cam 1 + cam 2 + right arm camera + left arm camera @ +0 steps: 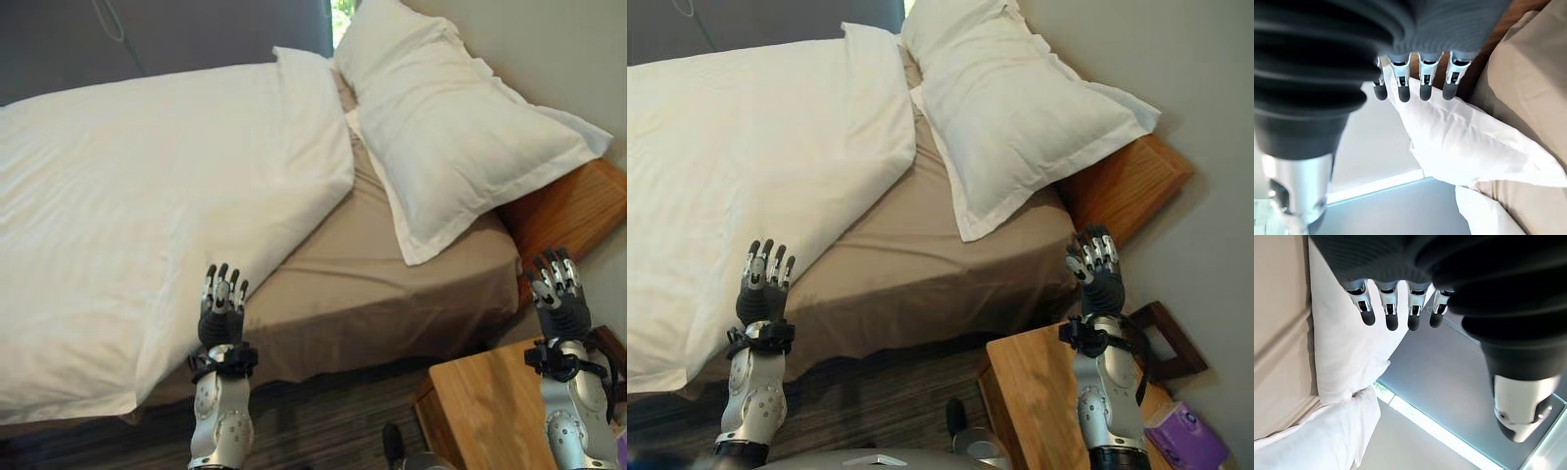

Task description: Making the bed.

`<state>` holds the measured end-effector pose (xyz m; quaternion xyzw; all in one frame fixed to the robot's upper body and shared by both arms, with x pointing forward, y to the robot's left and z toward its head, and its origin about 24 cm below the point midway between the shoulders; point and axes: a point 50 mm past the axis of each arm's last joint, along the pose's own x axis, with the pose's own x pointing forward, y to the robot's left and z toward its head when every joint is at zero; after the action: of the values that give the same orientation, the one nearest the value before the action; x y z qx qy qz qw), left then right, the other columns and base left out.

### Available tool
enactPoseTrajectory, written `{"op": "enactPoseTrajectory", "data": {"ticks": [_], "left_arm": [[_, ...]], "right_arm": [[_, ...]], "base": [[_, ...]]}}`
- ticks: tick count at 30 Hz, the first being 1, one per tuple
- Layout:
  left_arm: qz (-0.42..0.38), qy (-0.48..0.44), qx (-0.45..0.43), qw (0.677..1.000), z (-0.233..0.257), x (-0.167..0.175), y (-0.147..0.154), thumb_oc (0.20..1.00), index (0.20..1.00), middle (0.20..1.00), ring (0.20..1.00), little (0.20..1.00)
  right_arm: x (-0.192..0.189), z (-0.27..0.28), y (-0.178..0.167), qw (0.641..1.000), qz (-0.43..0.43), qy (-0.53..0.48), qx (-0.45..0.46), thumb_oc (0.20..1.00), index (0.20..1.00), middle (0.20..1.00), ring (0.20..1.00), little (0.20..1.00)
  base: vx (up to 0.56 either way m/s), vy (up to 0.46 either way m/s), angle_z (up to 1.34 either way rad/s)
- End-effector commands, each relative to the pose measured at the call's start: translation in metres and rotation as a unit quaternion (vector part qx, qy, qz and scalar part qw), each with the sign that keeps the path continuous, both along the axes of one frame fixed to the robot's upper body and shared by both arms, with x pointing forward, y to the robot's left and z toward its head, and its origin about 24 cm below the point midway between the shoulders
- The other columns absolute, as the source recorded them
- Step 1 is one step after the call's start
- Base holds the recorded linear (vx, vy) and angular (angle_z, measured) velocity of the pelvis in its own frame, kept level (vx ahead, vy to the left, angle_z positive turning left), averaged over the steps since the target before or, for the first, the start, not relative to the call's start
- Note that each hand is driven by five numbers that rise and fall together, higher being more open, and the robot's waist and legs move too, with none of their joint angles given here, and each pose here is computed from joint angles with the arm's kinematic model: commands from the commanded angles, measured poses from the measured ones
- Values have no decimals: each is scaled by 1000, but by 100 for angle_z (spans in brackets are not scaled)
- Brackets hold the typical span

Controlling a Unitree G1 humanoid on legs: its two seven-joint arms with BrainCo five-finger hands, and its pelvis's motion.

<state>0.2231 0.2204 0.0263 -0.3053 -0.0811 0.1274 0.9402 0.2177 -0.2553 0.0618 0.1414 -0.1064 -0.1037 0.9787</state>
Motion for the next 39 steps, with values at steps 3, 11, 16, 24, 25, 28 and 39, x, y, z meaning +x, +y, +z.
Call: {"op": "enactPoseTrajectory", "data": {"ticks": [3, 11, 16, 24, 25, 28, 39], "left_arm": [[28, -61, 81, 994, 37, 5, 30, 1000, 1000, 1000, 1000, 1000], [12, -128, 55, 990, 63, 28, 18, 1000, 1000, 1000, 1000, 1000], [12, -117, 67, 991, 60, 28, 18, 1000, 1000, 1000, 1000, 1000], [15, -97, 95, 991, 57, 24, 24, 1000, 1000, 1000, 1000, 1000], [18, -92, 115, 989, 58, 22, 31, 1000, 1000, 1000, 1000, 1000], [14, -62, 157, 986, 52, 20, 35, 1000, 1000, 1000, 1000, 1000], [65, 8, 464, 883, 147, 109, 98, 1000, 1000, 1000, 1000, 1000]], "right_arm": [[3, 21, 7, 998, 21, -56, -20, 1000, 1000, 1000, 1000, 1000], [14, 23, 24, 994, 86, -54, -28, 1000, 1000, 1000, 1000, 1000], [7, 10, 43, 989, 143, -29, -6, 1000, 1000, 1000, 1000, 1000], [17, 9, 71, 983, 180, -31, 17, 1000, 1000, 1000, 1000, 1000], [19, 9, 78, 980, 196, -29, 8, 1000, 1000, 1000, 1000, 1000], [16, 5, 83, 978, 209, -18, 3, 1000, 1000, 1000, 1000, 1000], [5, -20, 87, 955, 289, 58, -20, 1000, 1000, 1000, 1000, 1000]], "base": [[15, -174, 6], [-67, 4, 61], [107, 207, 21], [93, 425, 3], [9, 334, -46], [73, 280, -33], [174, -31, -11]]}}
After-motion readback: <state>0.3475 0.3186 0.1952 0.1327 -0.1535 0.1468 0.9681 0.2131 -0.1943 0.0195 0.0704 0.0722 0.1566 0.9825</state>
